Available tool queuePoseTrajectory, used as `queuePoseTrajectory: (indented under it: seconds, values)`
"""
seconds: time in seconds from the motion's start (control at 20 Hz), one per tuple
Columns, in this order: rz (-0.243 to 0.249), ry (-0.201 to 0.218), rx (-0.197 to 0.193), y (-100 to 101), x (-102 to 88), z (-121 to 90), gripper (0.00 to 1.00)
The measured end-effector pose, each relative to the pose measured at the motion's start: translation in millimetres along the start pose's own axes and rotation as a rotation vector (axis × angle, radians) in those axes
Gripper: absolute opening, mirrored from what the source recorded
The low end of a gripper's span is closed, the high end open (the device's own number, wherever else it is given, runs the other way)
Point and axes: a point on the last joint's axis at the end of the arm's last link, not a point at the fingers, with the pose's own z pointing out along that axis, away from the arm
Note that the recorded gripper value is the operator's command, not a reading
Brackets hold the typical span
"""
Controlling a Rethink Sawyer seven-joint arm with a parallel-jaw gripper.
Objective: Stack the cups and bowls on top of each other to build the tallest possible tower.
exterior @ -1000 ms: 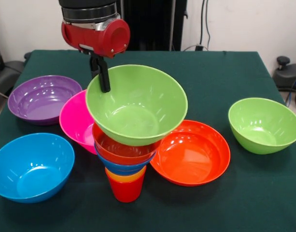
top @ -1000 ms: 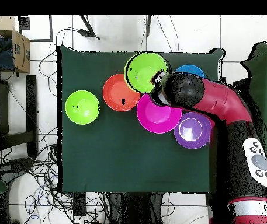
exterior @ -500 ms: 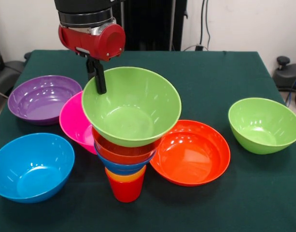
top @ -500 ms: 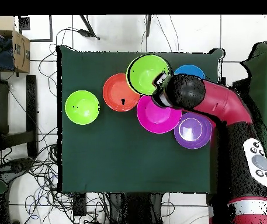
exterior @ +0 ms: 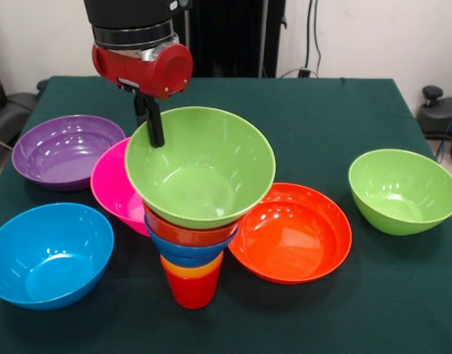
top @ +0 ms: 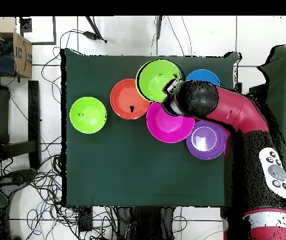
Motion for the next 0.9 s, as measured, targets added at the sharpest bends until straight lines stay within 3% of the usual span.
queuePoseTrajectory:
  seconds: [0.9]
  values:
    - [0.002, -0.020, -0.010, 0.2, -1.9, 5.5, 0.00]
